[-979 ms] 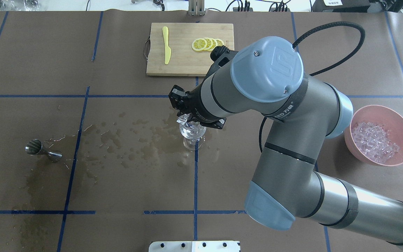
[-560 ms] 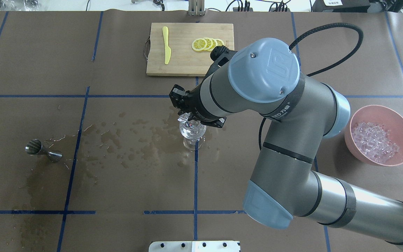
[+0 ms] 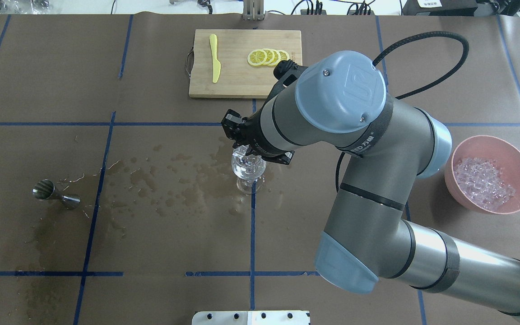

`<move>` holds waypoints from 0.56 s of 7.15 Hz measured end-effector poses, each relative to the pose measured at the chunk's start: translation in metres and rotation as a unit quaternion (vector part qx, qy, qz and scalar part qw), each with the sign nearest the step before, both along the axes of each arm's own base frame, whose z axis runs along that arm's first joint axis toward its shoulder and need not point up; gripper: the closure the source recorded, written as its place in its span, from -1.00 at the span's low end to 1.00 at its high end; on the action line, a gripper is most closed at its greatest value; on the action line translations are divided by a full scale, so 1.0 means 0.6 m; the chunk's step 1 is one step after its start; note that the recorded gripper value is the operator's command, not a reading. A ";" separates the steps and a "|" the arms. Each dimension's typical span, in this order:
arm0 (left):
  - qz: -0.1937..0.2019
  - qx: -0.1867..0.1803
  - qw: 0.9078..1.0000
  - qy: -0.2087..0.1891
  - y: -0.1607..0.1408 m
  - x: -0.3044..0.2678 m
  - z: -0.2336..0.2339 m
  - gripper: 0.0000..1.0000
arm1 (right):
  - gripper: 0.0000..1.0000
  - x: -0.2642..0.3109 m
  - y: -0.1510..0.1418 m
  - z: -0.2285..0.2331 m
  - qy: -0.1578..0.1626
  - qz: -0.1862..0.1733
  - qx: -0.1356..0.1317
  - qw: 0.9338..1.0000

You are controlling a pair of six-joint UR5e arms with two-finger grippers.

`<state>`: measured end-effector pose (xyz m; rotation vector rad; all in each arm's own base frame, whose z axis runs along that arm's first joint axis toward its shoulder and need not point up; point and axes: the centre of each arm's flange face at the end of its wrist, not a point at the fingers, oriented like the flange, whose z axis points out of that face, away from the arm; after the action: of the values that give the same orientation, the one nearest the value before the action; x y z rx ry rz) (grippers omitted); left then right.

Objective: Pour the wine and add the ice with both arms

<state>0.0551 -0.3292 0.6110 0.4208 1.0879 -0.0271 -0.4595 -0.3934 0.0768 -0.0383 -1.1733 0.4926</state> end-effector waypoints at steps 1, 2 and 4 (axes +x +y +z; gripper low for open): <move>0.000 -0.001 1.000 0.000 0.000 0.000 0.001 -1.00 | -0.27 -0.001 0.000 0.001 0.001 0.000 0.001 1.000; 0.000 -0.001 1.000 0.000 0.000 0.000 0.001 -1.00 | -0.26 -0.001 -0.001 0.001 0.001 0.000 0.001 1.000; -0.001 -0.001 1.000 0.000 0.000 0.000 0.001 -1.00 | -0.24 0.003 -0.006 0.002 0.002 0.002 0.000 1.000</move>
<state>0.0550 -0.3294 0.6116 0.4206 1.0864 -0.0302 -0.4578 -0.3968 0.0782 -0.0347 -1.1695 0.4951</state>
